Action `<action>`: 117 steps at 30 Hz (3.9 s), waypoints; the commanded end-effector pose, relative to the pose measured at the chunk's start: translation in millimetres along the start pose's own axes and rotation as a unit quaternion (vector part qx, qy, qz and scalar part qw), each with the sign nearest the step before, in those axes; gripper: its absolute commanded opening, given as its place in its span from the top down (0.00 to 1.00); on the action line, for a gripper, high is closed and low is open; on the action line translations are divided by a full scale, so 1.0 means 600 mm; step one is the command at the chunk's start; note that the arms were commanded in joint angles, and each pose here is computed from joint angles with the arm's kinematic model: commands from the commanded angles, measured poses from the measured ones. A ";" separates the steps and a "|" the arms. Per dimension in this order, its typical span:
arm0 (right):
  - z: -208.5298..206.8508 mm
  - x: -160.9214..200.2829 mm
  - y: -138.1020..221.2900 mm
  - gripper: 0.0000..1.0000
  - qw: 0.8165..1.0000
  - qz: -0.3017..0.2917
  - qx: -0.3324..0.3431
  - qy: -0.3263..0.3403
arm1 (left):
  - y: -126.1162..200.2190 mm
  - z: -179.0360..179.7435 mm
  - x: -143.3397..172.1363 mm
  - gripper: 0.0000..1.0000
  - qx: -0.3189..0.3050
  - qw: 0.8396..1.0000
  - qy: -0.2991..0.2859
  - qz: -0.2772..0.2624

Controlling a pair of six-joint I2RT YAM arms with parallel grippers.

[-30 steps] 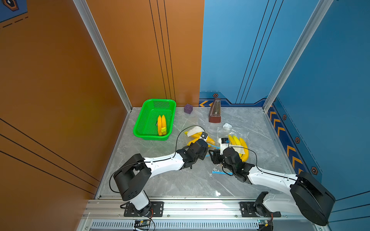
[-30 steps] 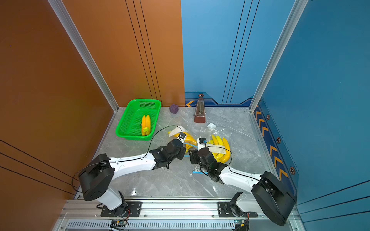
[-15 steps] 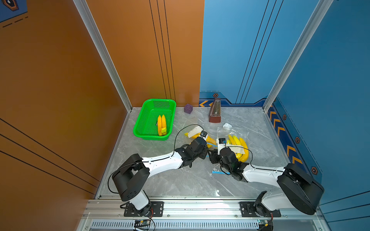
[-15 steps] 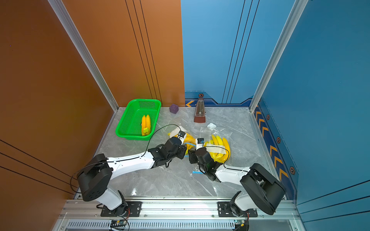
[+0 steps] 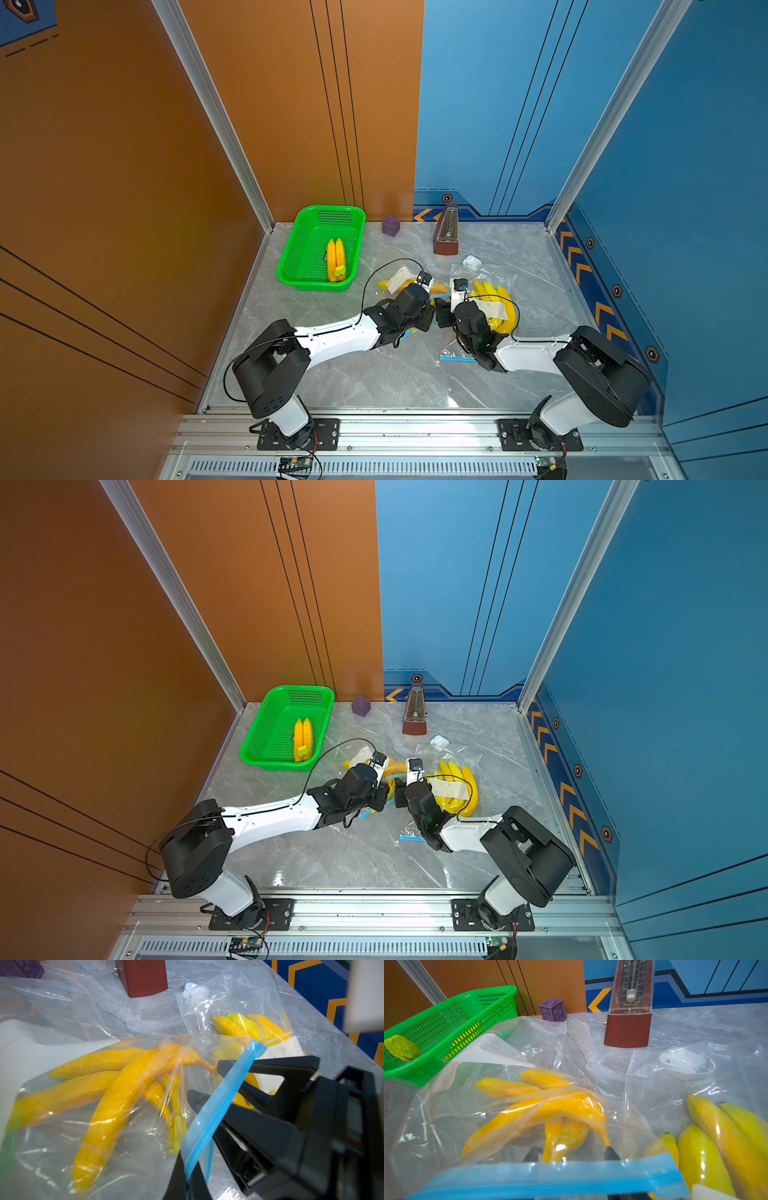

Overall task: Open the zip-top bag and take out the banana
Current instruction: Pick up the banana from the zipper food storage bag.

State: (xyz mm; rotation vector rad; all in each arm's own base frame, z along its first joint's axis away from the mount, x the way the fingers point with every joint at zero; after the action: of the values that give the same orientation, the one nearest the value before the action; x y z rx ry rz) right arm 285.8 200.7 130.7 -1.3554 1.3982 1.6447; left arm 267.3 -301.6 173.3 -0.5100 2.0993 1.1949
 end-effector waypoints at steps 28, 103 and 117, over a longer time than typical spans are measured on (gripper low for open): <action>0.084 0.058 -0.022 0.33 0.976 0.097 -0.054 -0.189 | 0.030 -0.027 -0.015 1.00 0.056 0.995 0.067 -0.044; 0.118 0.069 -0.063 0.32 0.975 0.202 0.065 -0.074 | -0.044 0.223 0.037 0.51 -0.108 0.951 0.289 -0.005; 0.127 0.013 -0.022 0.80 0.980 0.176 0.066 -0.065 | -0.054 0.241 0.041 0.83 -0.139 0.947 0.289 -0.014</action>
State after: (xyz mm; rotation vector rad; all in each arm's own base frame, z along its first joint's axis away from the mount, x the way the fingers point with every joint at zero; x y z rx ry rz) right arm 274.2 276.4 87.0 -0.9241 1.7312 1.8374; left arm 319.2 -197.3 88.9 -1.1068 2.4288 1.4247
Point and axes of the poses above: each gripper's point midway between its finger pads, its own y axis back along the fingers, its own z axis along the line the jaws close on, x = y × z, the point moved 7 cm from there along y, back along the fingers, and after that the axes turned 14 degrees about y, right-handed, at the moved point
